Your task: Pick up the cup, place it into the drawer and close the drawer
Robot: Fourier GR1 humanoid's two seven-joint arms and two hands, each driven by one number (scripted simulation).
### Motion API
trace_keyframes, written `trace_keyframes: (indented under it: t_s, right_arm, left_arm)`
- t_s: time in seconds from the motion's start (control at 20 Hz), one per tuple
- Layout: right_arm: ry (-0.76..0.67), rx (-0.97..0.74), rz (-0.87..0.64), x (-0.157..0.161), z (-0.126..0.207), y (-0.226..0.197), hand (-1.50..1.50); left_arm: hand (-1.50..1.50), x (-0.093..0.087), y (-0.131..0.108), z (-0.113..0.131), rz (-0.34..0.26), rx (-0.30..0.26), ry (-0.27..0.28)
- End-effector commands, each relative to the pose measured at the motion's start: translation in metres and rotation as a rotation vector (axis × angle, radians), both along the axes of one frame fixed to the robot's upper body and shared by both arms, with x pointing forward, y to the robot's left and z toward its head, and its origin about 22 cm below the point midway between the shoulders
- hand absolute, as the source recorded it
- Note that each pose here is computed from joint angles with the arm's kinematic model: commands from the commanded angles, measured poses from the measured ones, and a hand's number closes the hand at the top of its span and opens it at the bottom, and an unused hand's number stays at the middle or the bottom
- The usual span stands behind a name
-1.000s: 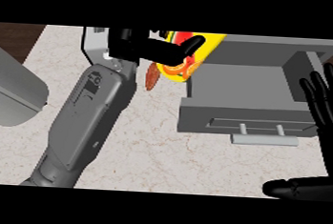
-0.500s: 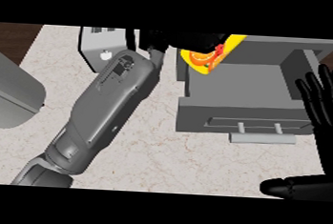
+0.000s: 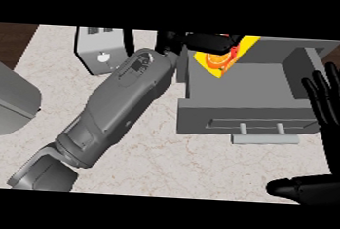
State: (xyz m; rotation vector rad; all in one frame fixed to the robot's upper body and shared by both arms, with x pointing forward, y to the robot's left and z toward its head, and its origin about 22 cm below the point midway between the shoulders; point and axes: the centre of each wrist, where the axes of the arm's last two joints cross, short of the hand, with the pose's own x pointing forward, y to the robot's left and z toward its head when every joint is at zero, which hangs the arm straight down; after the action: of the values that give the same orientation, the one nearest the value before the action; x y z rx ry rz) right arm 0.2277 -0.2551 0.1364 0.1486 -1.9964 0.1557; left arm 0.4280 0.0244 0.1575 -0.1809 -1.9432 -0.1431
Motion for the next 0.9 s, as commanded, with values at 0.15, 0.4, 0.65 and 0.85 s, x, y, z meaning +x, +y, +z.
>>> trace_keyframes:
  t_s: [0.15,0.4,0.65,0.85]
  right_arm:
    - [-0.011,0.023,0.026,0.007,0.002,0.003,-1.50]
    - [-0.004,-0.008,0.056,0.005,-0.004,0.011,-1.50]
    - [-0.012,0.004,0.077,0.014,-0.005,0.010,-1.50]
    - [-0.033,0.015,0.080,0.011,0.005,0.007,-1.50]
  left_arm:
    - [1.50,0.006,-0.009,0.001,0.004,0.090,0.017]
    - [1.50,0.003,-0.009,-0.019,0.009,0.153,0.032]
    - [1.50,-0.002,-0.013,-0.029,0.048,0.261,0.018]
    - [-1.50,-0.001,-0.018,-0.021,0.055,0.277,0.028]
